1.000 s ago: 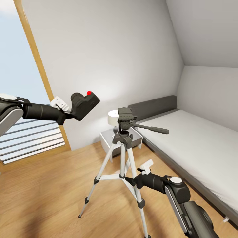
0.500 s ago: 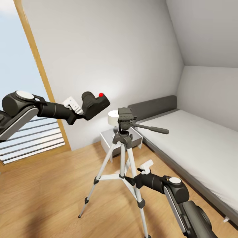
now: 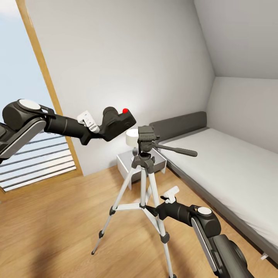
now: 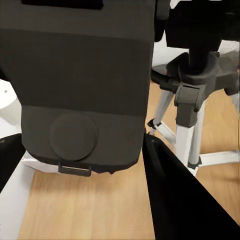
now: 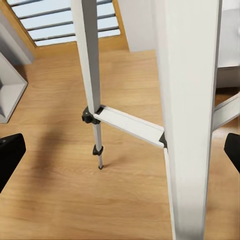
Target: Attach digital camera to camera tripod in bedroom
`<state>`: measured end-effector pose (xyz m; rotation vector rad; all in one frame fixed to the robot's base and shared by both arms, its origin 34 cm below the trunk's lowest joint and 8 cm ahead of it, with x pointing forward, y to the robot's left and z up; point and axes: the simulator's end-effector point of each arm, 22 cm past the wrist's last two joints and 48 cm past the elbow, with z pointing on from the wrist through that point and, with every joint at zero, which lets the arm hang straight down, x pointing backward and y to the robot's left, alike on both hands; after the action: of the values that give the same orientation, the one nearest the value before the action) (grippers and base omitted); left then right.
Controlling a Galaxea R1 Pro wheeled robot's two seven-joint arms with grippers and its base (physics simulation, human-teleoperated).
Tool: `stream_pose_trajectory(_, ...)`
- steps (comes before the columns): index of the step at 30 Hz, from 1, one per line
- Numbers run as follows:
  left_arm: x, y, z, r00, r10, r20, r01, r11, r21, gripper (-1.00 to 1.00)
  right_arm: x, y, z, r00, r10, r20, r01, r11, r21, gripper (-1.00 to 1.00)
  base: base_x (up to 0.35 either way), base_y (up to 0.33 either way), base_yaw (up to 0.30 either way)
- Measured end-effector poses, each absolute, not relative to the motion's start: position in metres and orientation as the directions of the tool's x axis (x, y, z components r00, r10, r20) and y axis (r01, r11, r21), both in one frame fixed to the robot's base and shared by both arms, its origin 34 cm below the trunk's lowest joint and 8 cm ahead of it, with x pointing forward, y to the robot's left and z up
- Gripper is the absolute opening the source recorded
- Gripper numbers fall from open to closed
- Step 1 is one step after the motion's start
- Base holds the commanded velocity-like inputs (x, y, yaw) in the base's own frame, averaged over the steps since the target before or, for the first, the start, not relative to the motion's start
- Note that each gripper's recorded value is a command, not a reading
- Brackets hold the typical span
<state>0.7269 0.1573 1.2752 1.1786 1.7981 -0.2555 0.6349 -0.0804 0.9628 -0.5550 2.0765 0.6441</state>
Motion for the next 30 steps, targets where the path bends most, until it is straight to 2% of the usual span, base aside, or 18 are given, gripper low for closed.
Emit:
stream_pose_trajectory(14, 0.711, 0.13, 1.309, -0.034, 0.598, -0.801, 0.861, 0.424, 0.281, -1.0, 0.639, -0.079, 0.968, -0.485, -0.15, -0.862, -0.611, 0.763, 0.211, 1.0, 0.0, 0.0, 0.0)
stream_pose_trajectory(30, 0.703, 0.12, 1.318, -0.012, 0.589, -0.808, 0.889, 0.377, 0.261, -1.0, 0.639, -0.08, 0.95, -0.488, -0.166, -0.857, -0.614, 0.763, 0.202, 1.0, 0.0, 0.0, 0.0)
